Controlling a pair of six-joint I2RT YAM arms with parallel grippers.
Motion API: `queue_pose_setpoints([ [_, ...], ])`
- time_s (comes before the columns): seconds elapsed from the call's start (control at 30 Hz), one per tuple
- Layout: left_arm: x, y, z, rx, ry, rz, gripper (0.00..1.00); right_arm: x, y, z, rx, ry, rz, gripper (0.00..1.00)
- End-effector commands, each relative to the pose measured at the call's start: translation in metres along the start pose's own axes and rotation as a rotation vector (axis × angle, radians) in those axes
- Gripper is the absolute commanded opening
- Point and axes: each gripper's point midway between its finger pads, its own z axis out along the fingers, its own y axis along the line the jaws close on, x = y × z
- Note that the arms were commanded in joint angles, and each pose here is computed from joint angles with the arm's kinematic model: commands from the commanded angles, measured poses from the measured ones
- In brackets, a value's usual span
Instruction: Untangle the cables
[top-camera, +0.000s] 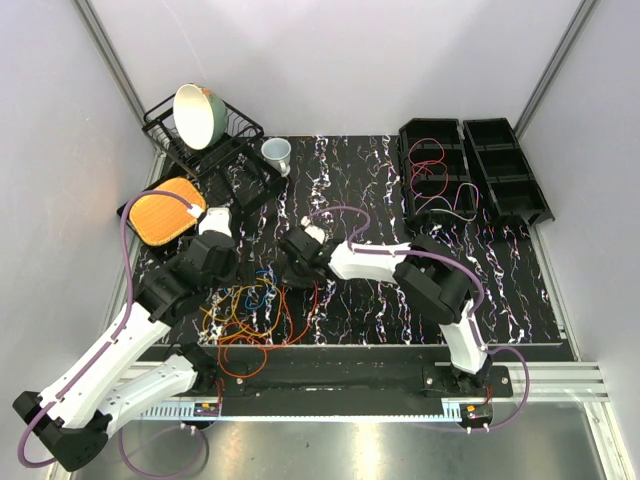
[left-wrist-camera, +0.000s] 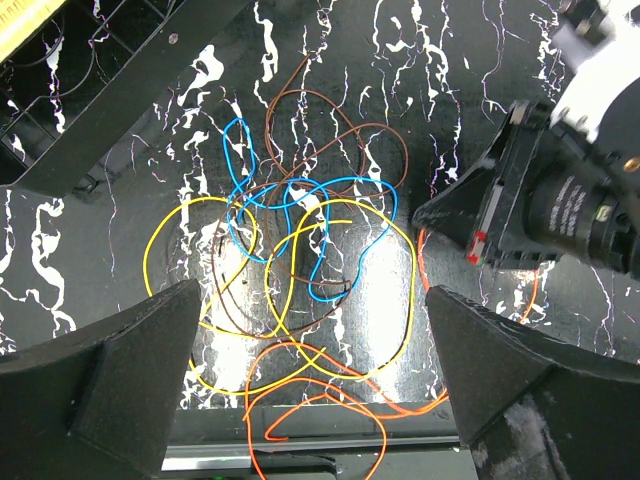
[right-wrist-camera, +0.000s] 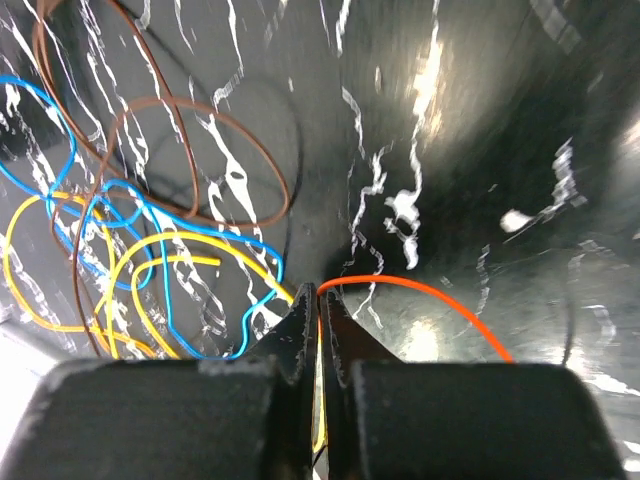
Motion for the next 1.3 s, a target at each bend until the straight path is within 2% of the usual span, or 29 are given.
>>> queue_pose_setpoints([
  [0.0,-0.013,-0.001,-0.004,0.006,-0.049,-0.034,0.98,-0.064,0.032,-0.049,-0.013,-0.190,-0.113,0.00],
  [0.1,-0.020,-0.008,-0.011,0.054,-0.060,-0.037,0.98,-0.099,0.064,-0.103,-0.095,-0.261,-0.220,0.00],
  [0.23,-0.043,-0.029,-0.025,0.169,-0.116,-0.068,0.97,-0.141,0.113,-0.217,-0.253,-0.406,-0.373,0.00],
  [0.33,-0.056,-0.045,-0.032,0.254,-0.155,-0.078,0.96,-0.155,0.138,-0.290,-0.363,-0.495,-0.412,0.00],
  [0.4,-0.065,-0.055,-0.036,0.306,-0.184,-0.086,0.94,-0.156,0.139,-0.315,-0.399,-0.522,-0.421,0.00],
  [0.8,-0.074,-0.094,-0.039,0.512,-0.232,-0.101,0.90,-0.125,0.107,-0.280,-0.356,-0.390,-0.397,0.00],
  [0.93,-0.065,-0.090,-0.028,0.471,-0.203,-0.105,0.89,-0.113,0.088,-0.255,-0.313,-0.339,-0.368,0.00],
  [1.07,-0.052,-0.081,-0.018,0.415,-0.162,-0.092,0.88,-0.089,0.039,-0.204,-0.179,-0.251,-0.304,0.00],
  [1.13,-0.046,-0.079,-0.014,0.401,-0.143,-0.086,0.88,-0.091,0.017,-0.190,-0.110,-0.252,-0.261,0.00],
  [1.27,-0.037,-0.074,-0.006,0.361,-0.100,-0.081,0.88,-0.083,-0.015,-0.156,-0.020,-0.168,-0.218,0.00],
])
